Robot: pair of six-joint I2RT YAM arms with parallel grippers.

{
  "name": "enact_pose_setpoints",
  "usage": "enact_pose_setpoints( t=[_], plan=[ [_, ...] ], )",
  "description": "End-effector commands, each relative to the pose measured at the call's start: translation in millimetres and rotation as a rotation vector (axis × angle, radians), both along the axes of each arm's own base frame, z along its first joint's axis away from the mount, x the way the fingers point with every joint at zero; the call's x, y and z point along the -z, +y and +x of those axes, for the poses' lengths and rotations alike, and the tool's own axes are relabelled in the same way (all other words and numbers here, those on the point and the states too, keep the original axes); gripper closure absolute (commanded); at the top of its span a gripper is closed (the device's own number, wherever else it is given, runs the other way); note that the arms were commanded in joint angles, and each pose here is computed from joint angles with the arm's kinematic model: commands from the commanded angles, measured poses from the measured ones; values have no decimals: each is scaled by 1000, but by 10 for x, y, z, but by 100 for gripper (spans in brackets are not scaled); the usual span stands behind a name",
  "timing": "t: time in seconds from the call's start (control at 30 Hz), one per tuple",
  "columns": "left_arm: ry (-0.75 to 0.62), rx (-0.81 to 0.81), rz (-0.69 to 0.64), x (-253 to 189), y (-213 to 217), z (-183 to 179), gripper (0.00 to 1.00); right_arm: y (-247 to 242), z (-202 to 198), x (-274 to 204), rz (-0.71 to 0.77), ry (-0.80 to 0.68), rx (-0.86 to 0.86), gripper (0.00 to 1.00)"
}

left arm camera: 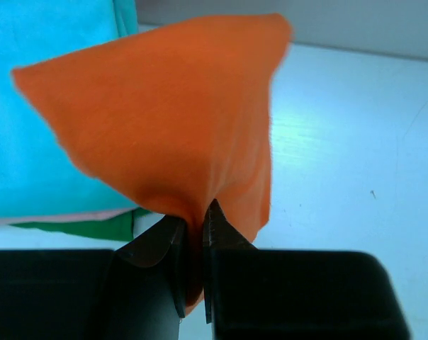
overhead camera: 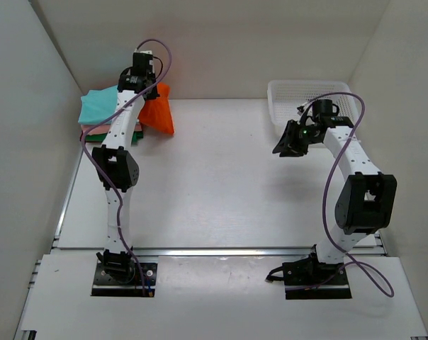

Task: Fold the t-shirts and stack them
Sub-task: Put the neatly folded tshirt into the corner of the board with the left arm

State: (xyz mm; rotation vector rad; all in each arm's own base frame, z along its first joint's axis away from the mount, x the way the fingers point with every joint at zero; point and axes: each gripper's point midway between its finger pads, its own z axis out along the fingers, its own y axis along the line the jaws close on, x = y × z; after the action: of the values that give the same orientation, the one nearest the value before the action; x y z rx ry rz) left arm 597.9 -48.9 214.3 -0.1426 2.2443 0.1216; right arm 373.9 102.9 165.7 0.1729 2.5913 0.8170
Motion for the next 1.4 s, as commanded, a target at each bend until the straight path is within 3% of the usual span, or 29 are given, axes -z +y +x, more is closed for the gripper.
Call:
enact_pose_setpoints(
  t=[0.0,0.2,0.5,0.77,0.97,1.2,1.23,1.27,1.3,1.37],
  plan=[
    [-220,-29,24,-708,242,202,100,25,-152,-41,-17,-6,-16,68],
    [-321,-89,44,-1076,565,206,100,175,-267,26,-14,42,-46,68],
    [-407,-193,-26,-1377,1455,100,100,311,-165,13,-16,67,-63,68],
    [-453,-207,-92,-1473,1752,82,100,414,-106,44,-19,94,-72,68],
    [-437,-206,-132,-1266,1885,177,100,457,-55,63,-7,103,-75,68],
    [-459,-331,-168,-1142,2273,181,99,512,-90,77,-15,118,-98,68],
    [-470,-347,-174,-1172,2349,150,95,491,-79,95,-14,125,-91,68],
    [-486,-346,-177,-1255,2359,122,52,488,-76,81,-16,119,-91,69],
    [-497,-341,-174,-1334,2347,87,2,490,-64,70,-18,112,-88,70],
    [-522,-299,-193,-1438,2256,80,1,517,-73,71,-7,110,-94,69]
  ],
)
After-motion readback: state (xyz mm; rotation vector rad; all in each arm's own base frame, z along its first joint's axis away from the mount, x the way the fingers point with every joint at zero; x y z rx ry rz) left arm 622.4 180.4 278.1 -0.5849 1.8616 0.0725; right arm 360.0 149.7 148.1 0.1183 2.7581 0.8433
